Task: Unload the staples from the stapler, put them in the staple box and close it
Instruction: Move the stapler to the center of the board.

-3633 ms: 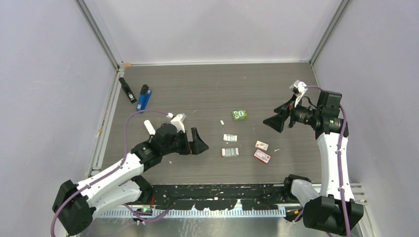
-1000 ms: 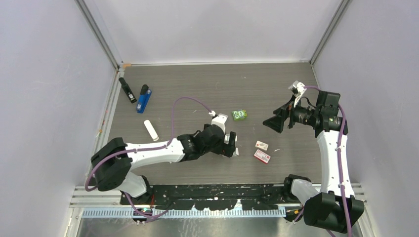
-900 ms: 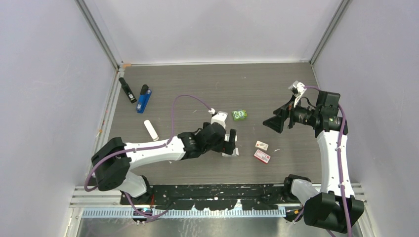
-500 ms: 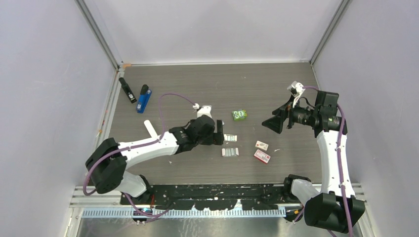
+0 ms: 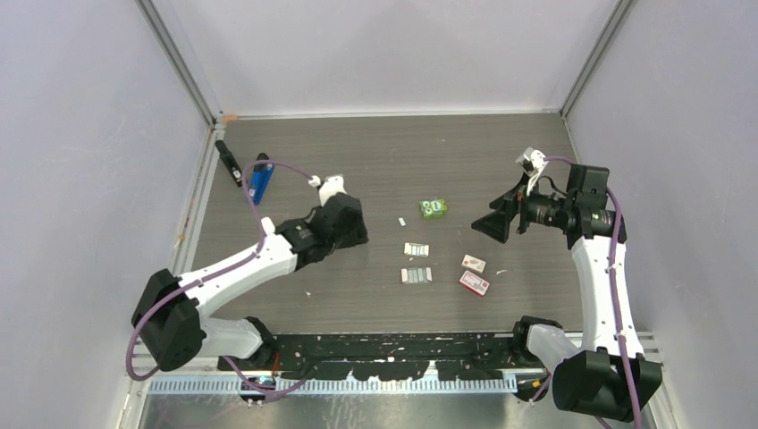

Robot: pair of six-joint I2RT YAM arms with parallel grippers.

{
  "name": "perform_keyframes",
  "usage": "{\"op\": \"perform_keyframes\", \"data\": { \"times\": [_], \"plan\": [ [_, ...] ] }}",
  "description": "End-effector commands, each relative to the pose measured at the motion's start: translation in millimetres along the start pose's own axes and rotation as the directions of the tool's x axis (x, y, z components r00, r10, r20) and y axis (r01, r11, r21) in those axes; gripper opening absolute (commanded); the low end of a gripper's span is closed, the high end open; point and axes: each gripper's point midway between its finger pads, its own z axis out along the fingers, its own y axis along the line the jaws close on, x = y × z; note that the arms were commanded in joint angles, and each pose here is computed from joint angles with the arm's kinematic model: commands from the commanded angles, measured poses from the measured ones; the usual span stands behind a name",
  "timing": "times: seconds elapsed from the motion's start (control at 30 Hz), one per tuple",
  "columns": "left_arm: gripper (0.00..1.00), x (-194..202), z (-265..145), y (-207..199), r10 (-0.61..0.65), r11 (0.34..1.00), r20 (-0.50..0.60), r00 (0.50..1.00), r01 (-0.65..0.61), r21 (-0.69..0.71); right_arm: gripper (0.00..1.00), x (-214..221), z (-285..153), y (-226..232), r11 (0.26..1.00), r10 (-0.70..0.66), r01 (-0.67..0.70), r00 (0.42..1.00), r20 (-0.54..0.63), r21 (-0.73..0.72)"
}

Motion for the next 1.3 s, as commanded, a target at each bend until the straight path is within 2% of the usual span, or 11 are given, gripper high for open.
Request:
{"op": "perform_keyframes", "data": {
  "times": [0.0,0.07,0.17,0.37,0.53,0.63,1.0,1.27],
  "plan": [
    [0.54,-51,-22,24,-0.009,0.998,0.059,0.998,0.012,-0.057,0.97,-3,-3,19,0.992,-0.098,0.098,0.995,0.004,-0.075],
    [0.56,-70,-32,47,0.010,0.993,0.080,0.997,-0.001,-0.119,0.96,-3,-3,20,0.992,-0.102,0.102,0.995,0.004,-0.075],
    [0.58,-95,-40,90,-0.023,0.979,0.107,0.994,0.044,-0.200,0.97,-3,-3,20,0.992,-0.103,0.103,0.995,0.001,-0.075],
    [0.59,-118,-28,175,-0.221,0.920,0.147,0.964,0.257,-0.297,0.97,-3,-3,21,0.991,-0.107,0.106,0.994,0.001,-0.077],
    [0.59,-116,-14,240,-0.360,0.818,0.148,0.921,0.388,-0.426,0.97,-3,-2,22,0.991,-0.107,0.107,0.994,0.000,-0.083],
    [0.59,-108,-4,250,-0.413,0.797,0.106,0.905,0.415,-0.440,0.97,-3,-1,22,0.990,-0.111,0.110,0.994,-0.002,-0.084],
    [0.62,-86,32,248,-0.409,0.839,-0.100,0.907,0.331,-0.432,0.97,-2,-1,22,0.990,-0.113,0.112,0.994,-0.006,-0.085],
    [0.64,-84,37,248,-0.378,0.862,-0.156,0.913,0.286,-0.418,0.97,-2,0,24,0.989,-0.116,0.115,0.993,-0.009,-0.094]
  ]
}}
